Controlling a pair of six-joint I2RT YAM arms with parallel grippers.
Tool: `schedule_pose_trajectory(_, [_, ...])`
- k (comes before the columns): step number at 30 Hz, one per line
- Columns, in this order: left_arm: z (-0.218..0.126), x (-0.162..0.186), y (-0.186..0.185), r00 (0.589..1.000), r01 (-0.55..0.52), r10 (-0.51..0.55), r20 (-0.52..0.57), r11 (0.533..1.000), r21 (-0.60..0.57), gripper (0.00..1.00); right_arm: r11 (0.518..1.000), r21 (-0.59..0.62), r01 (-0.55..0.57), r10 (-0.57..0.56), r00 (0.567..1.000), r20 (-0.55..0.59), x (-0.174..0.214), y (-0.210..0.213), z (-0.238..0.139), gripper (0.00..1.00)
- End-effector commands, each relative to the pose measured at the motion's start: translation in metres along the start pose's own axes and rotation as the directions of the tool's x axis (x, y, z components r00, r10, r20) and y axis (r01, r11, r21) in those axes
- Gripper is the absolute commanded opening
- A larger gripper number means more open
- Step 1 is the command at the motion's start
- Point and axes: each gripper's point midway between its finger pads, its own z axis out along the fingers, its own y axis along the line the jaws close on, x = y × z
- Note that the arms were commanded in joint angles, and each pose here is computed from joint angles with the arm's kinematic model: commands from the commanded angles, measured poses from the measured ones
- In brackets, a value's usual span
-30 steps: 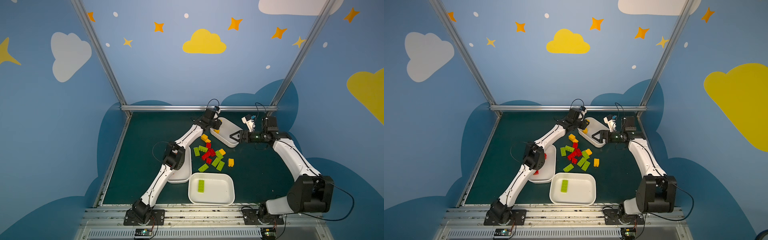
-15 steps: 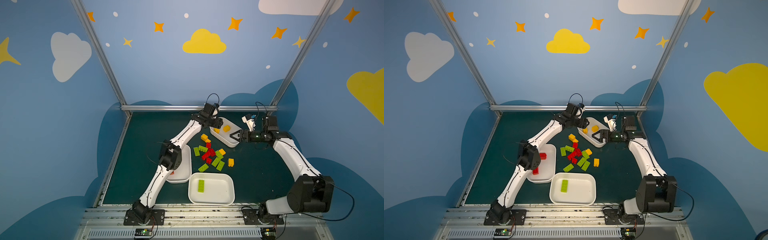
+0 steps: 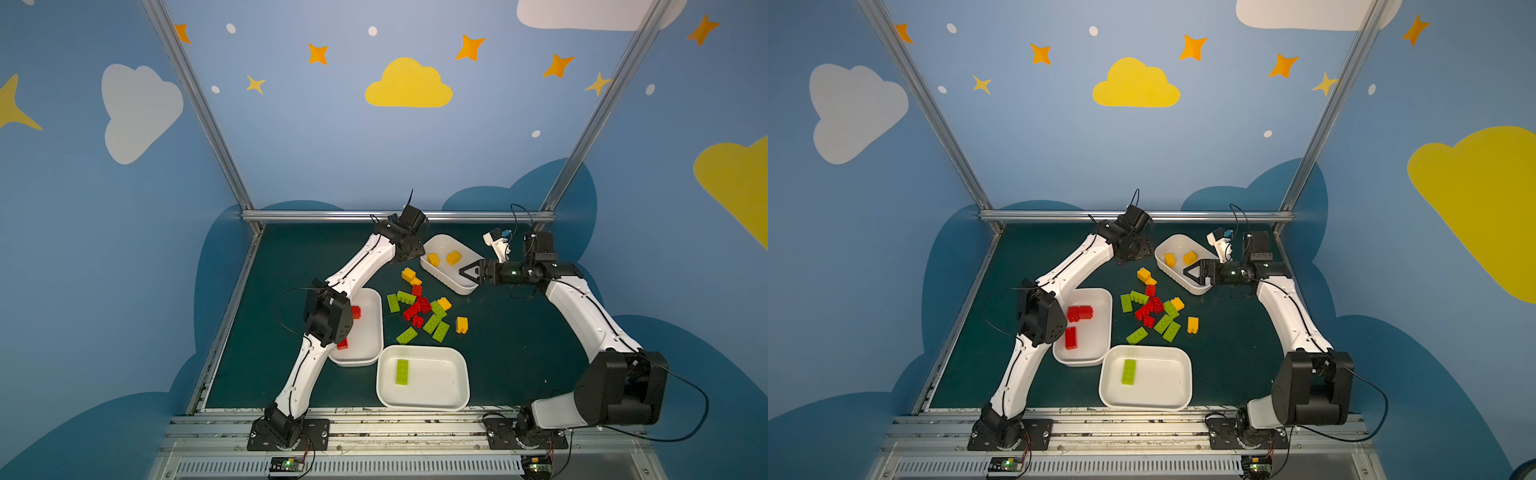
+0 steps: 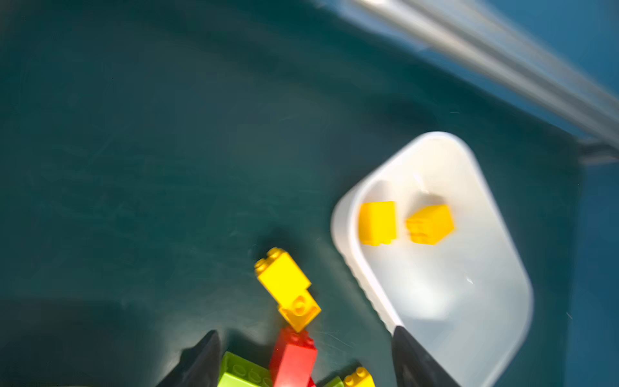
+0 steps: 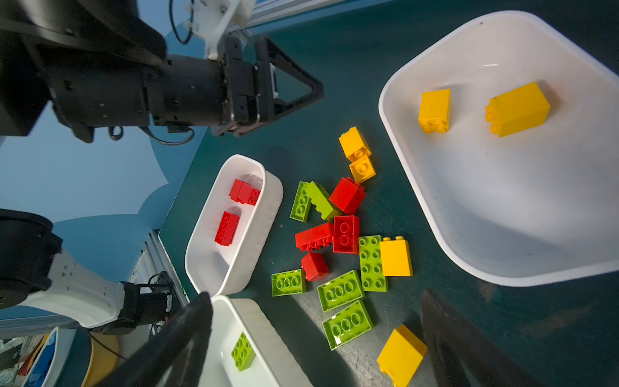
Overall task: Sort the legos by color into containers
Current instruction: 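Reach the left gripper to the pile and grasp a small yellow brick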
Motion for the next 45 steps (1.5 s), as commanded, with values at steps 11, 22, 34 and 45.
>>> schedule_pose_trajectory(11, [0.064,0.021,0.028,0.967,0.230,-0.240,-0.084,0.966,-0.120,0.79,1.000,-0.012,0.011,-0.011,1.000,-0.027,0.005,0.004,0.006,0.95])
schedule_pose_trajectory(22, [0.084,0.025,0.026,0.968,0.208,-0.220,-0.116,0.972,-0.109,0.75,1.000,-0.019,0.010,-0.010,0.999,-0.039,0.003,0.003,0.010,0.95])
schedule_pose_trajectory(34, [0.093,0.045,0.024,0.971,0.152,-0.172,-0.166,0.981,-0.122,0.68,1.000,-0.025,0.013,-0.014,0.999,-0.043,0.002,0.002,0.011,0.95])
schedule_pose_trajectory(45, [0.092,0.046,0.033,0.979,0.101,-0.127,-0.161,0.983,-0.156,0.51,1.000,-0.025,0.010,-0.011,0.999,-0.043,0.003,0.002,0.010,0.95])
